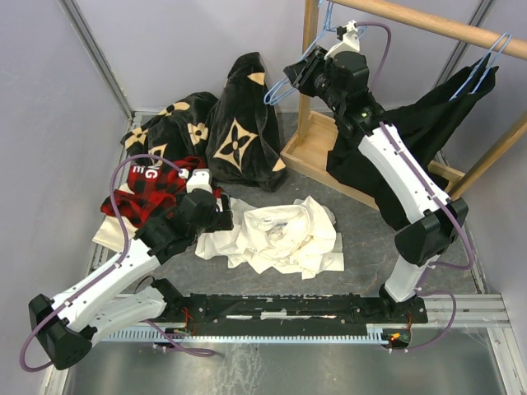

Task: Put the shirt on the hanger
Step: Pick up the hanger from the clothesline.

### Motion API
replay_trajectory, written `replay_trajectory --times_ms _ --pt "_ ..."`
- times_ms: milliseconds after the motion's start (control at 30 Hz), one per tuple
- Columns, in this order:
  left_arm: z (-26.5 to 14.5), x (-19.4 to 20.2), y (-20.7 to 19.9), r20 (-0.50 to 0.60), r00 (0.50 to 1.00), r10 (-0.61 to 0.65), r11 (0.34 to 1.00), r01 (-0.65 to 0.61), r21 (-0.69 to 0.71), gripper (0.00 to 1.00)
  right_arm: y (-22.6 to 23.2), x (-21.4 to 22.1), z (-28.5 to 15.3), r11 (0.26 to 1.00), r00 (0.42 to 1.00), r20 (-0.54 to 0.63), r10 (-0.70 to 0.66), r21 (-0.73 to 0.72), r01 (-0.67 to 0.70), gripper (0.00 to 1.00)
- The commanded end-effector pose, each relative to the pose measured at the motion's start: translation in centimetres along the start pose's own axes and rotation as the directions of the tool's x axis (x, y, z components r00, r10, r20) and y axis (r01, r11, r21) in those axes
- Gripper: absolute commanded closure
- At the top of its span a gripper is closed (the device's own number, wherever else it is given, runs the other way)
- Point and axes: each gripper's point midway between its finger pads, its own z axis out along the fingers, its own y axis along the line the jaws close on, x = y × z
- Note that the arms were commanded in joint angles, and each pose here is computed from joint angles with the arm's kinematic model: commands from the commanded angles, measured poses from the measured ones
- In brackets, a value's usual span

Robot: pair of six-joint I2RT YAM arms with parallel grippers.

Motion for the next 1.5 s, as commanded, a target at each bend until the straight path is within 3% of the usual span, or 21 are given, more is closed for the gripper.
replay_trajectory --times_ms 0,267,467,1467 --pt "-0.7 -1.6 -0.1 0.054 0.997 -0.063 0.998 0.063 0.002 0.01 2.8 -3.6 -1.2 0.997 0.997 0.082 0.011 -0.076 -0.005 0.69" --pt "-0.9 -1.8 -0.2 0.056 0.996 -0.068 0.998 0.068 0.009 0.01 2.4 -4.2 -2.1 0.998 0.995 0.095 0.002 -0.061 0.003 0.89" --pt "-0.7 -1.5 -0.1 0.05 0.996 -0.072 0.997 0.072 0.005 0.01 2.0 -4.9 -3.5 0.999 0.994 0.113 -0.011 -0.046 0.016 0.97" --pt "-0.2 -1.2 -0.3 0.043 0.996 -0.074 0.997 0.074 0.004 0.01 -0.7 -5.2 -7.8 0.999 0.995 0.086 -0.052 0.009 0.052 1.0"
